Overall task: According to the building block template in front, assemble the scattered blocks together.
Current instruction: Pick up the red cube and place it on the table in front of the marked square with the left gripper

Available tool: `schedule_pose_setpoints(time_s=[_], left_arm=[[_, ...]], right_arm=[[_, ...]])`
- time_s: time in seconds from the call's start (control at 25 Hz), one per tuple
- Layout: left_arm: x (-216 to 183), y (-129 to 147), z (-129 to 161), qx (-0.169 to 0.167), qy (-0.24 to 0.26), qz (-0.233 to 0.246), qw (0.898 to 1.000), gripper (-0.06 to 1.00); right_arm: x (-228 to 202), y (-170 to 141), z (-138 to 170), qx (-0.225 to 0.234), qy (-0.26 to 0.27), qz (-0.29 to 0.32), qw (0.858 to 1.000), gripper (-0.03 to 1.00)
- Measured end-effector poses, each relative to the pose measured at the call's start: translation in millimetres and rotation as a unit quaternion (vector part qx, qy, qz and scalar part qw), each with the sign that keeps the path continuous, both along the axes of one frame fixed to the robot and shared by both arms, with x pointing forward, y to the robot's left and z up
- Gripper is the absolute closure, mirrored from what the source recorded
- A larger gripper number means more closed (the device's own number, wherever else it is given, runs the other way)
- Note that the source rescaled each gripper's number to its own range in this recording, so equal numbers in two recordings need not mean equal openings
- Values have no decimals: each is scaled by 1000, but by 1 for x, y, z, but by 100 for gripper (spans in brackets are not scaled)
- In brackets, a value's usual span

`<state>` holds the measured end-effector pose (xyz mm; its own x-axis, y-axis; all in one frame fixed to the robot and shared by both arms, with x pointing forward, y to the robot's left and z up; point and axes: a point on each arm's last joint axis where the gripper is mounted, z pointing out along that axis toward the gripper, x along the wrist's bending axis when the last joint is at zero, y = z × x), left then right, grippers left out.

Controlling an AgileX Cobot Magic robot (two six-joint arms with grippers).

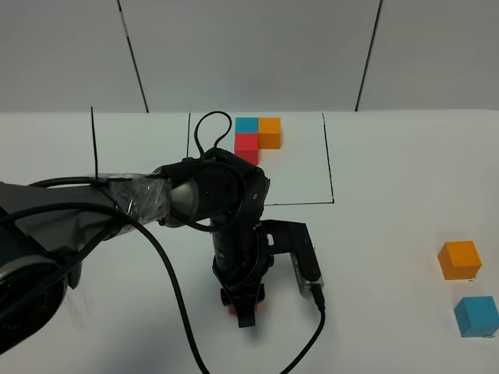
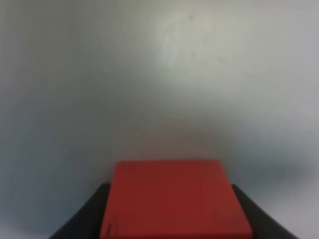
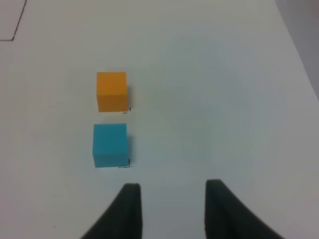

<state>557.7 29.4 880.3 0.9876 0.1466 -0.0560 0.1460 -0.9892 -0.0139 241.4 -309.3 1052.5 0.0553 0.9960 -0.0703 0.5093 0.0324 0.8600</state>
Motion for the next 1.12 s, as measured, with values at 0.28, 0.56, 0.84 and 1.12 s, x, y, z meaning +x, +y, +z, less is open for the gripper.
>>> schedule_pose_setpoints(time_s=[0.28, 0.56, 0.84, 1.12], left_arm=[[0, 0, 0, 0, 0, 0, 1000, 94], [0, 0, 0, 0, 1, 2, 1000, 92], [-1, -2, 0, -9, 7, 17, 1000, 36], [-1, -3, 1, -11, 5, 32, 999, 1]], right_arm=[[0, 0, 0, 0, 0, 0, 1000, 97], [0, 0, 0, 0, 0, 0, 1000, 97], [0, 0, 0, 0, 0, 0, 1000, 97], [0, 0, 0, 0, 0, 0, 1000, 97]])
